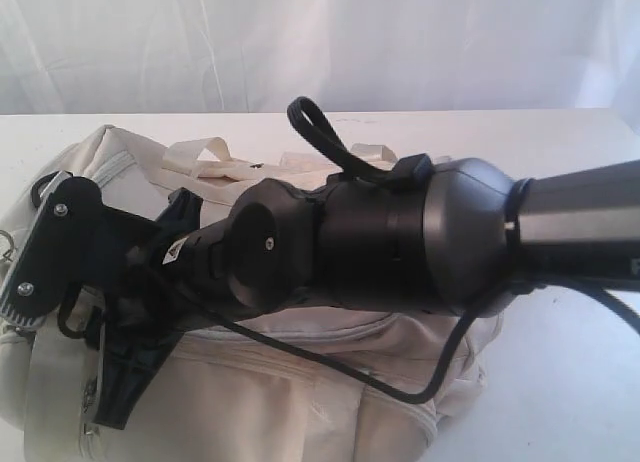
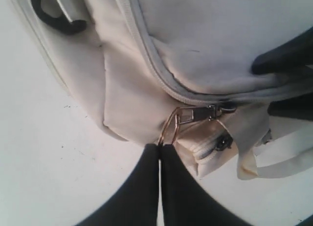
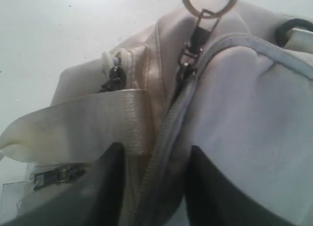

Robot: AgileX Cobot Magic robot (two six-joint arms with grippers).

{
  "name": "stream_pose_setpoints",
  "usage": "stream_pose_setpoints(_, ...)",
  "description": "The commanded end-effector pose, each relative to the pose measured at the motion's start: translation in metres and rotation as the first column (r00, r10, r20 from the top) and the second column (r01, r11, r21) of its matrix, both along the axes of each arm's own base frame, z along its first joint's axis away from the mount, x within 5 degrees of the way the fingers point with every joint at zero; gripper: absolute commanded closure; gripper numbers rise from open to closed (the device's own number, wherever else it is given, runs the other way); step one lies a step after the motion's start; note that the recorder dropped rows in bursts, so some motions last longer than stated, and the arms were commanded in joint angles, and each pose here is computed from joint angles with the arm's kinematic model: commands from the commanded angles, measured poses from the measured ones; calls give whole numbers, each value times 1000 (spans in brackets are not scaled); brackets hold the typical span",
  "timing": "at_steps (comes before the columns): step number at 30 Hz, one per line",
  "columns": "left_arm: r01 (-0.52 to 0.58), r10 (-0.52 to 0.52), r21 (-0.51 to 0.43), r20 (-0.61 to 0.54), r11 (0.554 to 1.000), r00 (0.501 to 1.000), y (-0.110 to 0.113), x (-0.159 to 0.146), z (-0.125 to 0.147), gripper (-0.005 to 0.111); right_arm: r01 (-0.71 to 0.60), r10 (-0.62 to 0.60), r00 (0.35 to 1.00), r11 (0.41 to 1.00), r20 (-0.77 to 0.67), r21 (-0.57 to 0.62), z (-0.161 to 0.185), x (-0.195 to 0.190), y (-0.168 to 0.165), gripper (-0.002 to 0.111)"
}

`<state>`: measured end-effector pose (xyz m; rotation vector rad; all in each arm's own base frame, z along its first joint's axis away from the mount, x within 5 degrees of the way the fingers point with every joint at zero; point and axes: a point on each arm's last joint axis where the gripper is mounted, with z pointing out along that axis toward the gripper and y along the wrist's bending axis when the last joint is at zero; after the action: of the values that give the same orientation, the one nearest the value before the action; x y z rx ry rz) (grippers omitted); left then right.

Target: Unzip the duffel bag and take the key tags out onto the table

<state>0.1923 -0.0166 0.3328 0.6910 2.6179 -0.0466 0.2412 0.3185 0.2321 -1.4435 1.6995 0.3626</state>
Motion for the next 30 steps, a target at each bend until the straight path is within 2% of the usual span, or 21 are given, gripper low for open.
stream_pose_setpoints(1, -49, 48, 30, 36, 998, 998, 5, 2, 3, 107, -21, 20, 1000, 1000, -13, -16, -3, -3, 0, 108)
stream_pose_setpoints(6, -60, 57, 49, 70, 997, 996, 7, 5, 9, 107, -40, 39, 998, 999, -50, -28, -5, -6, 0, 108)
stream_pose_setpoints(12, -112, 102, 120, 91, 986, 991, 15, 10, 17, 107, -46, 44, 997, 998, -58, -31, -5, -7, 0, 108)
stream_pose_setpoints(15, -118, 105, 120, 114, 986, 988, 15, 17, 15, 107, -56, 53, 996, 998, -71, -37, -6, -8, 0, 108)
stream_pose_setpoints(19, -110, 100, 121, 85, 987, 991, 14, 41, 4, 107, -61, 57, 995, 997, -84, -44, -8, -9, -1, 108)
stream_pose_setpoints(26, 11, -16, 67, 76, 998, 997, 4, 95, 16, 107, -59, 55, 994, 997, -91, -42, -8, -10, 0, 108)
stream_pose_setpoints(30, 45, -44, 69, -10, 997, 999, 2, 113, 12, 107, -33, 29, 993, 999, -118, -28, -8, -10, 0, 108)
